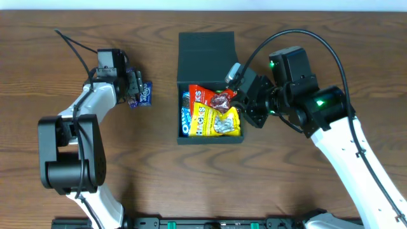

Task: Pack container
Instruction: 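Move the left gripper to the blue chocolate bar and grasp it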

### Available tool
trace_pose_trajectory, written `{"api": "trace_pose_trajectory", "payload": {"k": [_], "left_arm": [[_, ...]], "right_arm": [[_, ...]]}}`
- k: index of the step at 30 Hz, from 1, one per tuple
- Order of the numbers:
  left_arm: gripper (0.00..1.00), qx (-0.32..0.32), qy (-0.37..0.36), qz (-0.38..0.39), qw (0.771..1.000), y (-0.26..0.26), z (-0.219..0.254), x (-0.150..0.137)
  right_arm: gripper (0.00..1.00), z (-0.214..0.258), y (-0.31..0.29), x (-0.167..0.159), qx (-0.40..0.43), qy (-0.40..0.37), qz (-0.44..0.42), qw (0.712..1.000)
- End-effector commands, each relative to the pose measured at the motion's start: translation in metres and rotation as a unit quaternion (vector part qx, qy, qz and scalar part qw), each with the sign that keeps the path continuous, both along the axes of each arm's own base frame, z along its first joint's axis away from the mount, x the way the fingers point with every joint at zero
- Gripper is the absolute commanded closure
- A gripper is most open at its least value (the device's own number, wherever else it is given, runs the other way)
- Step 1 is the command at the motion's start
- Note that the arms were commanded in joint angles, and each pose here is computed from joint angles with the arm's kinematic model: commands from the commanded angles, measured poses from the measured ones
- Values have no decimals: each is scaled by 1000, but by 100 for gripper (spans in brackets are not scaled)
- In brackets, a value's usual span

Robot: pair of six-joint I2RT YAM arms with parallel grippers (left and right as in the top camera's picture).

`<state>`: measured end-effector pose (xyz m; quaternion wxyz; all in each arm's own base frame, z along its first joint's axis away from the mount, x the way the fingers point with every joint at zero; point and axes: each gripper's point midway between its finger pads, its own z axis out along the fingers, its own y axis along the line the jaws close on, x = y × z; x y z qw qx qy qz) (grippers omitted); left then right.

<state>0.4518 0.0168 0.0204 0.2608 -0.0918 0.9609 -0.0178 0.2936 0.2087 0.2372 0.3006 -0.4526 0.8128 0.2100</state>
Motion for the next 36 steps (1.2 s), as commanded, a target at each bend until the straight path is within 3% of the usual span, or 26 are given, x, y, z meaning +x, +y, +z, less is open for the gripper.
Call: {"api": "trace_pose_trajectory", "payload": {"k": [1,6,12,15,22,36], "left_arm": [[21,-13,1,10,1000,0,-4,5],[29,-15,7,16,1000,1,-10,4],[32,0,8,24,1000,7,-10,3],[43,0,12,24,1000,7,-12,2],[45,3,18,19,1000,7,-16,0],[74,2,29,19,999,7,-19,-4]], "right_arm": [[94,7,-1,0,10,-1,-6,1000],[92,6,-1,0,10,-1,-6,1000],[92,6,-1,0,10,-1,-6,1000],[91,7,-1,0,10,-1,-6,1000],[89,7,-1,1,10,-2,-6,1000],[91,7,-1,2,10,-5,-7,1000]]}}
